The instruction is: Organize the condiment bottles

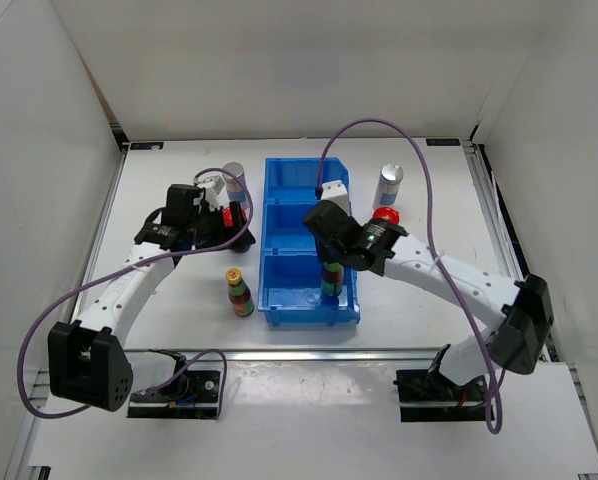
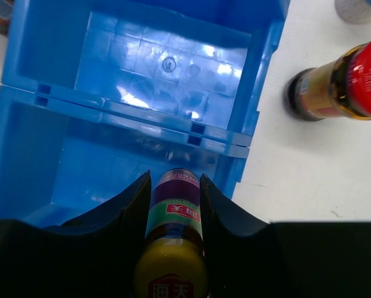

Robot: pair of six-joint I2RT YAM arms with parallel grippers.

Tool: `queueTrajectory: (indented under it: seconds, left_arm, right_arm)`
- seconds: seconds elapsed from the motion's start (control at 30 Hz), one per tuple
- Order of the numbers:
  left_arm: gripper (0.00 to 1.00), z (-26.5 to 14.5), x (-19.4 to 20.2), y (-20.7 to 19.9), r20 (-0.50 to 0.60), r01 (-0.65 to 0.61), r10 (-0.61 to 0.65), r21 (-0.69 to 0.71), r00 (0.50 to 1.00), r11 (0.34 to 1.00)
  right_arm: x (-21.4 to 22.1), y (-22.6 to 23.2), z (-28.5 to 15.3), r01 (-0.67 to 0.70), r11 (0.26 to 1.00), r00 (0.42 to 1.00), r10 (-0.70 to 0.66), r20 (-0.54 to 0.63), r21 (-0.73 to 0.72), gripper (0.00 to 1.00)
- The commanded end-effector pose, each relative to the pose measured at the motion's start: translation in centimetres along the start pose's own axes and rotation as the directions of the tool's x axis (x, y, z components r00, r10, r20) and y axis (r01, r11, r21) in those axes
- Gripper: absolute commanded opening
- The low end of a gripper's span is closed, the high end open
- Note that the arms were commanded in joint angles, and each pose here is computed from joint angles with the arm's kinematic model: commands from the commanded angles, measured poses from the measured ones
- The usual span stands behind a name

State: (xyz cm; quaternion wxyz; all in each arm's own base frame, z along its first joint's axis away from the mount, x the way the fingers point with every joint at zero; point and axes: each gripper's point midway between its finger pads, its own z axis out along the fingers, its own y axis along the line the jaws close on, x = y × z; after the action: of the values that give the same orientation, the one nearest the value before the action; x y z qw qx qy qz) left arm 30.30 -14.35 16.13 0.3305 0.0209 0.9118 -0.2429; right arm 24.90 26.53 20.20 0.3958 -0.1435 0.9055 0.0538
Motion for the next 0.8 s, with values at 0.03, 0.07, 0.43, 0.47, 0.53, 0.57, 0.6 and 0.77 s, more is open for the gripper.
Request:
queueTrajectory:
  seconds: [0.03,0.07,0.43,0.47,0.53,0.57,0.6,0.77]
  left_arm:
    - [1.0,-1.1,-1.6,-0.6,0.052,-0.012,0.012,-0.008,0.999,1.0]
    - [1.0,-1.4,-1.8,-0.5,0.067,-0.015,0.016,-0.016,0.998,1.0]
    - [1.0,-2.2,-2.0,2.7,0.126,0.024,-0.001,-0.18,0.992,0.983]
    - [1.0,-2.5,-2.3,2.6,0.14,0.044,-0.02,-0.171,0.99,0.984]
    - [1.0,-3.8,-3.1,1.8,0.152,0.059,-0.035,-0.157,0.988,0.986]
    - [1.0,-4.4,-3.4,1.3,0.158,0.071,-0.048,-0.14,0.986,0.988]
    - [1.0,-4.7,-3.5,1.1,0.156,0.084,-0.062,-0.14,0.986,0.987]
    - [1.0,-8.9,-4.6,0.2,0.283,0.13,-0.087,-0.139,0.955,0.982]
  right_arm:
    - [-2.9,1.5,0.2,-0.117,0.993,0.991,0.118,0.071,-0.015,0.0]
    - [-2.8,1.2,0.2,-0.126,0.992,0.99,0.125,0.072,0.001,0.0]
    - [-1.8,-0.1,0.2,-0.152,0.985,0.988,0.149,0.042,0.087,0.39]
    - [-1.8,-0.1,0.2,-0.152,0.985,0.988,0.149,0.042,0.087,0.44]
    - [-2.6,-0.5,-0.8,-0.181,0.98,0.982,0.176,0.076,0.077,0.68]
    - [-2.6,-0.9,-1.0,-0.183,0.979,0.981,0.176,0.085,0.087,0.78]
    - [-3.1,-1.0,-1.8,-0.203,0.976,0.975,0.195,0.11,0.074,0.88]
    - [-4.0,-2.5,-3.3,-0.231,0.969,0.962,0.214,0.17,0.087,1.0]
